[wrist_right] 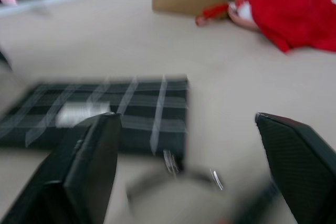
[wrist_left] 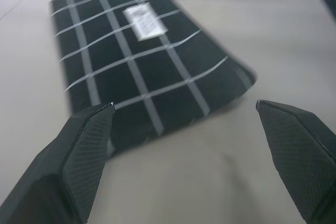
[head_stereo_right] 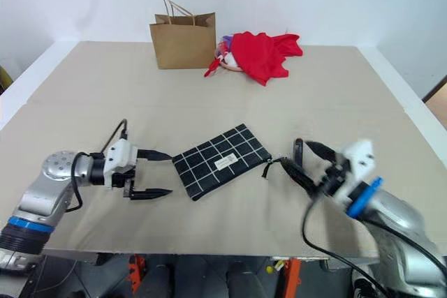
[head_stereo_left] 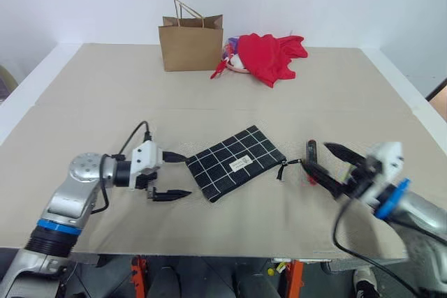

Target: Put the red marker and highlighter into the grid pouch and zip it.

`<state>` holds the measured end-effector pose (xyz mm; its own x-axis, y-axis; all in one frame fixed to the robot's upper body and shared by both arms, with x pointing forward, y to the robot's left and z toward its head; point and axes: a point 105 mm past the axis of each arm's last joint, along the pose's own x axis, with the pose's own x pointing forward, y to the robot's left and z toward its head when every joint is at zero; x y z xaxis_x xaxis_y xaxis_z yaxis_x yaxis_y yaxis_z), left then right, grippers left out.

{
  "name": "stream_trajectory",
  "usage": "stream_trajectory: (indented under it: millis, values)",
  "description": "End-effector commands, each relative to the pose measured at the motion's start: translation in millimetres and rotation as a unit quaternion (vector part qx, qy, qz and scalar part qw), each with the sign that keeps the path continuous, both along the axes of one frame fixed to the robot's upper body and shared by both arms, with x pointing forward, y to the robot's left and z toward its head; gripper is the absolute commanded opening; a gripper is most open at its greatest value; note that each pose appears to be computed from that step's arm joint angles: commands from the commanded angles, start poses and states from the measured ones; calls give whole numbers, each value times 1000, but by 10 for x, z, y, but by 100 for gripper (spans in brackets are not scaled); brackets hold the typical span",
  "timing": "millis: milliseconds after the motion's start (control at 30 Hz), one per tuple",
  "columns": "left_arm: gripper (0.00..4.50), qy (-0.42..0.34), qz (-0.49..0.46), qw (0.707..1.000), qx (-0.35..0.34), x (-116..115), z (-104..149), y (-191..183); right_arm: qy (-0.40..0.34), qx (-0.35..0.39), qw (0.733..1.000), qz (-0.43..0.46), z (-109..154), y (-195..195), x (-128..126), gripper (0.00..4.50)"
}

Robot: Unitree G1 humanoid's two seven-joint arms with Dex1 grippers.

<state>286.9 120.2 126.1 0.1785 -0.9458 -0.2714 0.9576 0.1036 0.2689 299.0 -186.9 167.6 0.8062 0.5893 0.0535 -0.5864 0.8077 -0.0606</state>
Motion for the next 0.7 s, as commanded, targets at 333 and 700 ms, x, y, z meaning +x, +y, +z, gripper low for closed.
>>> stream_trajectory:
  millis: [333, 700]
  values:
    - [450, -91, -56, 994, -17, -102, 1, -429, 64, -34, 997, -11, -492, 380, 430, 6]
    - [450, -188, -86, 978, 25, -224, -55, -400, 90, -49, 994, -22, -741, 401, 419, 6]
